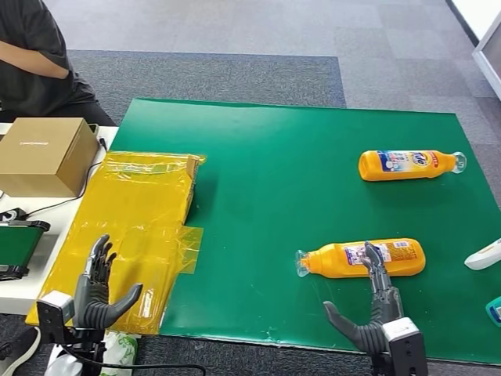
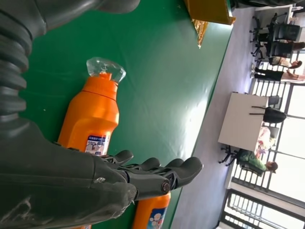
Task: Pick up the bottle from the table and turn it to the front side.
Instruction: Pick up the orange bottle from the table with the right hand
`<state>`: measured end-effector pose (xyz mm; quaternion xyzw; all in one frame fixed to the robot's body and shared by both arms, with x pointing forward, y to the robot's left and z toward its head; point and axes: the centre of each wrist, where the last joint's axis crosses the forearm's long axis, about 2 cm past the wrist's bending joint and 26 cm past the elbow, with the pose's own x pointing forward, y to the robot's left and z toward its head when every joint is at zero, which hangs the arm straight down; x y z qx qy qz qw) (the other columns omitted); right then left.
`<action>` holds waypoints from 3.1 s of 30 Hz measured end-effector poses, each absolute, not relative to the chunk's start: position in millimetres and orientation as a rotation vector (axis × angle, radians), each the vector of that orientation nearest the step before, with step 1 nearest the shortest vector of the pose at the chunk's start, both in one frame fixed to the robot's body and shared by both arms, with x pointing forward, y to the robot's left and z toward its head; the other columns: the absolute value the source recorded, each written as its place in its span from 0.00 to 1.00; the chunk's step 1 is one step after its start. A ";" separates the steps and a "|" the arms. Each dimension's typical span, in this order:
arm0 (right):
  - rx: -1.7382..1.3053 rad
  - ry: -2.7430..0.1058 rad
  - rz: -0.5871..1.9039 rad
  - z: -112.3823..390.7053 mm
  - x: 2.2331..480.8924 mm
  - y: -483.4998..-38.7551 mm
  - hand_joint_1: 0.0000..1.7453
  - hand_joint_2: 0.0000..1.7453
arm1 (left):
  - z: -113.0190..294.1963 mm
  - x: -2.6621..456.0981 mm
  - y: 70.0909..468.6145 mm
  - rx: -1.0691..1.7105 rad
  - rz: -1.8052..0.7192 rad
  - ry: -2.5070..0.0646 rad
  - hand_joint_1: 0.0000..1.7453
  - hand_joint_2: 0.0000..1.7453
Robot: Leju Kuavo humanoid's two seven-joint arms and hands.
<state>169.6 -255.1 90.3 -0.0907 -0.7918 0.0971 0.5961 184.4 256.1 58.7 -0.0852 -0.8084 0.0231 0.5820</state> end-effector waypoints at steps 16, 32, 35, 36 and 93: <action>-0.226 -1.838 0.225 91.4 167.6 -261.5 0.00 1.00 | 61.1 187.8 250.6 -0.207 0.031 -1.893 0.00 1.00; -0.226 -1.825 0.230 90.5 164.6 -268.8 0.00 1.00 | 63.2 190.7 246.0 -0.200 0.021 -1.897 0.00 1.00; -0.232 -1.826 0.247 90.6 164.5 -268.2 0.00 1.00 | 62.5 189.6 247.5 -0.201 0.028 -1.898 0.00 1.00; -0.236 -1.827 0.252 90.7 164.5 -268.0 0.00 1.00 | 62.1 189.0 248.2 -0.203 0.031 -1.900 0.00 1.00; -1.038 -1.023 1.262 92.9 309.4 -347.8 0.00 1.00 | 38.7 198.2 272.2 -0.258 0.145 -1.931 0.00 1.00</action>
